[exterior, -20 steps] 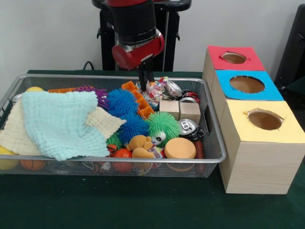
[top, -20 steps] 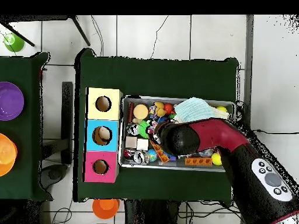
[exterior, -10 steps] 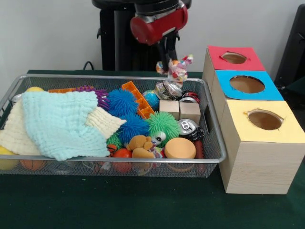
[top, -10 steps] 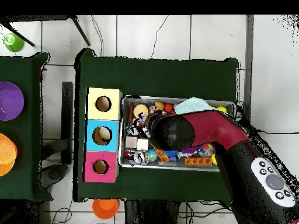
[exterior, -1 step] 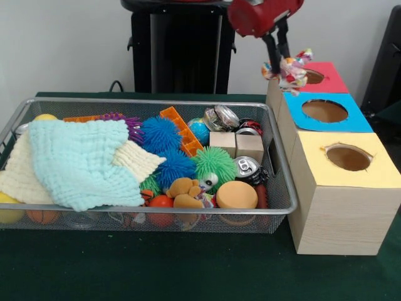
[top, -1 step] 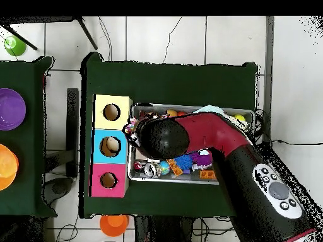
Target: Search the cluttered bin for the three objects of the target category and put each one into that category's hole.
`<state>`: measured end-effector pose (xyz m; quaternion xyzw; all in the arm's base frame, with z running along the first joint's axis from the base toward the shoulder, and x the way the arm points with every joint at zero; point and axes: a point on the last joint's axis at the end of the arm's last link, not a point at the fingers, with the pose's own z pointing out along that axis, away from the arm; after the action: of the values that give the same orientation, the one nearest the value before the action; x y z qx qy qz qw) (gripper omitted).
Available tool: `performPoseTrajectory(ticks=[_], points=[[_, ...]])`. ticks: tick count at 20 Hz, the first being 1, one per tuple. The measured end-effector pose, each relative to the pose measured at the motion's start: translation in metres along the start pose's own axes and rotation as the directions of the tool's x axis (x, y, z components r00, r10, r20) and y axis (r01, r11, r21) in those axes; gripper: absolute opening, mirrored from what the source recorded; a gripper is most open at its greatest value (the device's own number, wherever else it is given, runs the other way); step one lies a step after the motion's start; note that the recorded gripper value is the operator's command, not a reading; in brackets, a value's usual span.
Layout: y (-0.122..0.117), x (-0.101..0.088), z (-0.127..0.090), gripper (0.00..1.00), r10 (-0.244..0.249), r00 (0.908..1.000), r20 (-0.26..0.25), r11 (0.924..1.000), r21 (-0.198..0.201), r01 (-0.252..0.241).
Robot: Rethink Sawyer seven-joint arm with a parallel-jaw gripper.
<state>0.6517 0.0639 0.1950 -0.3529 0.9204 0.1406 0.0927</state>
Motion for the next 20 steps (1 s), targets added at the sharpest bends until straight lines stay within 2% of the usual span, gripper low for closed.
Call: performPoseTrajectory(ticks=[6,12,16,20], points=[[0.011,-0.013,0.003,0.0,-0.016,0.9996,0.024,0.9999,0.006,0.016],[0.015,-0.025,0.01,0.0,-0.032,0.9966,0.076,0.9989,0.035,0.03],[0.016,-0.034,0.019,0.0,-0.036,0.9904,0.133,0.9981,0.055,0.029],[0.017,-0.036,0.03,0.0,-0.039,0.9864,0.16,0.9975,0.065,0.028]])
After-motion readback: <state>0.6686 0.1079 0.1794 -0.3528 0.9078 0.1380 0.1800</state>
